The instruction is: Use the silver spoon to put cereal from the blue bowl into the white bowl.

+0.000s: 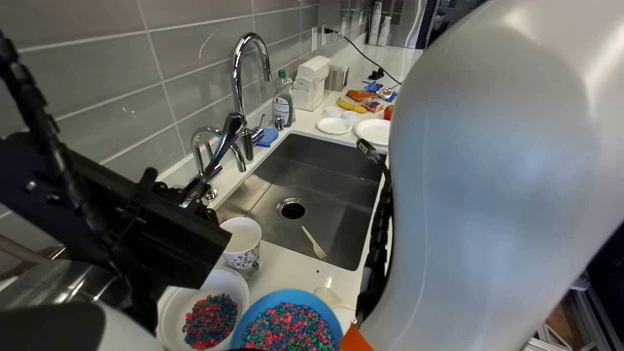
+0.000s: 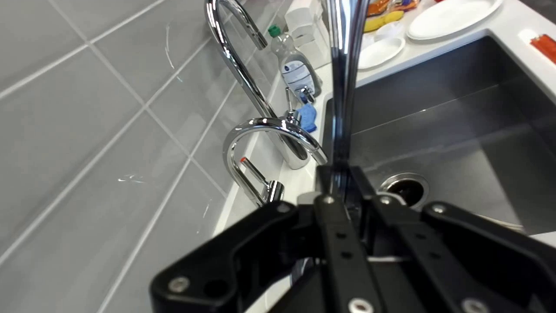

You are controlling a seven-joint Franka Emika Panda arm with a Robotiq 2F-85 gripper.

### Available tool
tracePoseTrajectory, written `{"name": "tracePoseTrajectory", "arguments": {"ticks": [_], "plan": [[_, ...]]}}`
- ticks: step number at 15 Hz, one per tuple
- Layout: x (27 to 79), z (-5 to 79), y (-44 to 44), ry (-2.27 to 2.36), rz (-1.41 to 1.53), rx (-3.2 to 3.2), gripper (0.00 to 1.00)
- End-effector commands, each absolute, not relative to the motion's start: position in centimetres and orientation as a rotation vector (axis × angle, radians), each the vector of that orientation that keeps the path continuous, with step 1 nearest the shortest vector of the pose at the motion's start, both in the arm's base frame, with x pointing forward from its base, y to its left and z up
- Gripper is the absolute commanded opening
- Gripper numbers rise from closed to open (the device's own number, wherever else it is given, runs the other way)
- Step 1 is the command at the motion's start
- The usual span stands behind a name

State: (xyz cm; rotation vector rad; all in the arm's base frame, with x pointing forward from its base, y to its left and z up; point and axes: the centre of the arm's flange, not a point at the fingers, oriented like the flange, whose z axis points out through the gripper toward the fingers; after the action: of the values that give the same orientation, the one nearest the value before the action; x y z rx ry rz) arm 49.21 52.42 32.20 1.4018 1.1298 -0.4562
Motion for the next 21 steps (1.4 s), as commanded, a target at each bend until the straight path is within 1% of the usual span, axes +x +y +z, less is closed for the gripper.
{"name": "tracePoseTrajectory", "arguments": {"ticks": [1, 13, 21], "plan": [[48.5, 33.1, 49.9, 1.193, -0.514, 1.508, 0.03], [47.8, 35.5, 46.1, 1.204, -0.504, 1.988, 0.03], [47.0, 35.1, 43.7, 1.100, -0.293, 2.333, 0.03]]}}
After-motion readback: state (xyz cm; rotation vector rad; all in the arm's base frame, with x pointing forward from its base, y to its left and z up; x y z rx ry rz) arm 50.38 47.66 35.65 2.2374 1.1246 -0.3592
